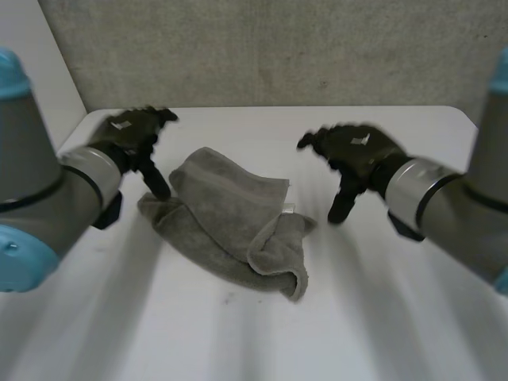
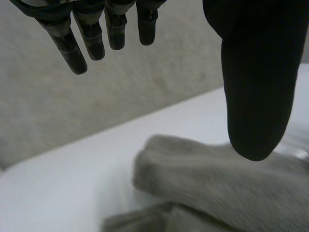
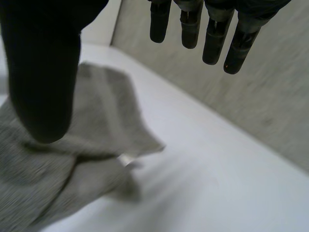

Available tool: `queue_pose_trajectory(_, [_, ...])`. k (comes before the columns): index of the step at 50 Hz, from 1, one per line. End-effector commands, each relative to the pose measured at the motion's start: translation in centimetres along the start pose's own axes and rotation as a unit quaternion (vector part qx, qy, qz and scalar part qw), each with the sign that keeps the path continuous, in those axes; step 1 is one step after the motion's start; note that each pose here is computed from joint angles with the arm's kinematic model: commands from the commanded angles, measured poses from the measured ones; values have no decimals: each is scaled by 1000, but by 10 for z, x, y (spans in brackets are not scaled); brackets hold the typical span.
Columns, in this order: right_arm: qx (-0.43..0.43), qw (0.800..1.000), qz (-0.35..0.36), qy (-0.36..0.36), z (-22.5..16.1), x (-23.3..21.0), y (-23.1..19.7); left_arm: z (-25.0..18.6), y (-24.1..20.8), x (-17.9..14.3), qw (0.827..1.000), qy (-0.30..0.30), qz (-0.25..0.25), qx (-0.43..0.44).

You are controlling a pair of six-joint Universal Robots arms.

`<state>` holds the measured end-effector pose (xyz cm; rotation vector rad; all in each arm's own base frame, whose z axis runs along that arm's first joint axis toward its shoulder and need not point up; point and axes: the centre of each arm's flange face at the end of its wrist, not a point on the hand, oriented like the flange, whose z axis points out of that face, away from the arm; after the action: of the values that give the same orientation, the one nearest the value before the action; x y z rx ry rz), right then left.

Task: Fold the towel.

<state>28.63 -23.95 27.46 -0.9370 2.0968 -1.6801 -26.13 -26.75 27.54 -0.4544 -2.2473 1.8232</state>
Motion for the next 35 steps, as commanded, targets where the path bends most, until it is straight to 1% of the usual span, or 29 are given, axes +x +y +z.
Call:
queue_pose_trajectory(1, [-86,993,77,-15,14,-18,51,24,60,39,988,145,3,-59])
queue_pose_trajectory(2, [-86,993,78,-15,14,-18,51,26,68,49,983,171,4,-62])
queue_pose_trajectory(3, [-88,991,105,-12,15,-19,58,27,77,59,979,194,9,-66])
queue_pose_trajectory(4, [-88,987,134,-10,16,-20,66,27,77,59,979,194,9,-66])
queue_pose_trajectory(5, [-88,984,156,-7,16,-21,74,29,85,65,975,211,18,-68])
queue_pose_trajectory(6, [-88,984,157,-6,16,-21,74,31,93,69,972,223,32,-71])
queue_pose_trajectory(7, [-90,981,170,-7,16,-22,81,31,93,70,972,224,32,-71])
queue_pose_trajectory(8, [-94,979,182,-6,15,-24,89,34,104,72,968,231,58,-74])
queue_pose_trajectory(9, [-94,979,182,-6,15,-24,89,34,104,72,968,231,58,-74])
queue_pose_trajectory(11, [-100,976,195,-11,15,-30,100,39,124,77,959,244,120,-76])
queue_pose_trajectory(12, [-100,976,195,-11,15,-30,100,39,124,77,959,244,121,-76])
queue_pose_trajectory(14, [-108,973,201,-15,15,-36,107,40,136,82,950,257,162,-75])
queue_pose_trajectory(15, [-108,973,201,-15,15,-36,107,40,136,82,950,257,162,-75])
queue_pose_trajectory(17, [-121,971,206,-21,17,-43,116,40,144,89,943,269,184,-68])
queue_pose_trajectory(22, [-141,969,201,-29,20,-55,129,45,144,91,944,267,188,-49])
queue_pose_trajectory(26, [-140,970,198,-21,24,-56,134,47,142,92,945,266,188,-39])
queue_pose_trajectory(29, [-129,973,192,-5,29,-56,135,48,141,92,945,265,188,-33])
queue_pose_trajectory(31, [-104,977,187,14,36,-54,134,49,140,93,946,264,188,-28])
queue_pose_trajectory(35, [-76,980,183,33,44,-48,127,53,129,97,947,257,192,13])
